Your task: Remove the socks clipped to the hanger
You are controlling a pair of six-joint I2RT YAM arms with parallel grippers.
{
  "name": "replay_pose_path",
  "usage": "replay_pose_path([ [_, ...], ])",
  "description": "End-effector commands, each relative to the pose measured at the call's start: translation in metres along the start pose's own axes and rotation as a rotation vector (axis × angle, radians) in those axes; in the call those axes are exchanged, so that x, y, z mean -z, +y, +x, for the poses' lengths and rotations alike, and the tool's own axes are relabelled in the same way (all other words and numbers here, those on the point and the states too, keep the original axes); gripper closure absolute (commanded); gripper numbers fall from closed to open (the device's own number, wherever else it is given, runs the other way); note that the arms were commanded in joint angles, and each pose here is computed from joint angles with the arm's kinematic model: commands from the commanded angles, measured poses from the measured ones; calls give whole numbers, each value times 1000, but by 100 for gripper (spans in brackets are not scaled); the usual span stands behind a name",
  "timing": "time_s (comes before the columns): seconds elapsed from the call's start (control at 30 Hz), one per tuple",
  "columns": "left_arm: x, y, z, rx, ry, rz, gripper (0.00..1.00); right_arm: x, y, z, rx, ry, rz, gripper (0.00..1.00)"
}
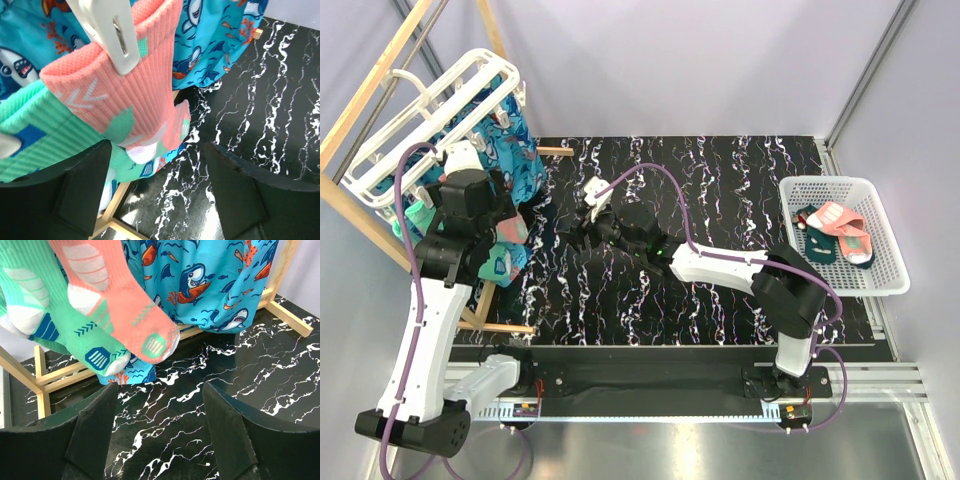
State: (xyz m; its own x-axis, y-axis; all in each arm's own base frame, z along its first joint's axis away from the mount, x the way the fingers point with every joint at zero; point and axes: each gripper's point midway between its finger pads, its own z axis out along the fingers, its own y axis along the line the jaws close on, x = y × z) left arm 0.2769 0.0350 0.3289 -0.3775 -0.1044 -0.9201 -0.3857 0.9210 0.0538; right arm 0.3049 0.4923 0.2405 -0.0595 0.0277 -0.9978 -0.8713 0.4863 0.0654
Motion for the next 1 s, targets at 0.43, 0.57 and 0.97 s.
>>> replay_pose_path([
  [0.43,-4,20,-11,59,-77,-122,20,5,-1,-29,45,-72,3,27],
  [0.57,-5,20,-12,57,-93,-118,19,6,-2,-29,47,-72,5,27],
  [0.97,-28,2,-9,8,-42,-62,16,9,-1,-30,59,-75,5,24],
])
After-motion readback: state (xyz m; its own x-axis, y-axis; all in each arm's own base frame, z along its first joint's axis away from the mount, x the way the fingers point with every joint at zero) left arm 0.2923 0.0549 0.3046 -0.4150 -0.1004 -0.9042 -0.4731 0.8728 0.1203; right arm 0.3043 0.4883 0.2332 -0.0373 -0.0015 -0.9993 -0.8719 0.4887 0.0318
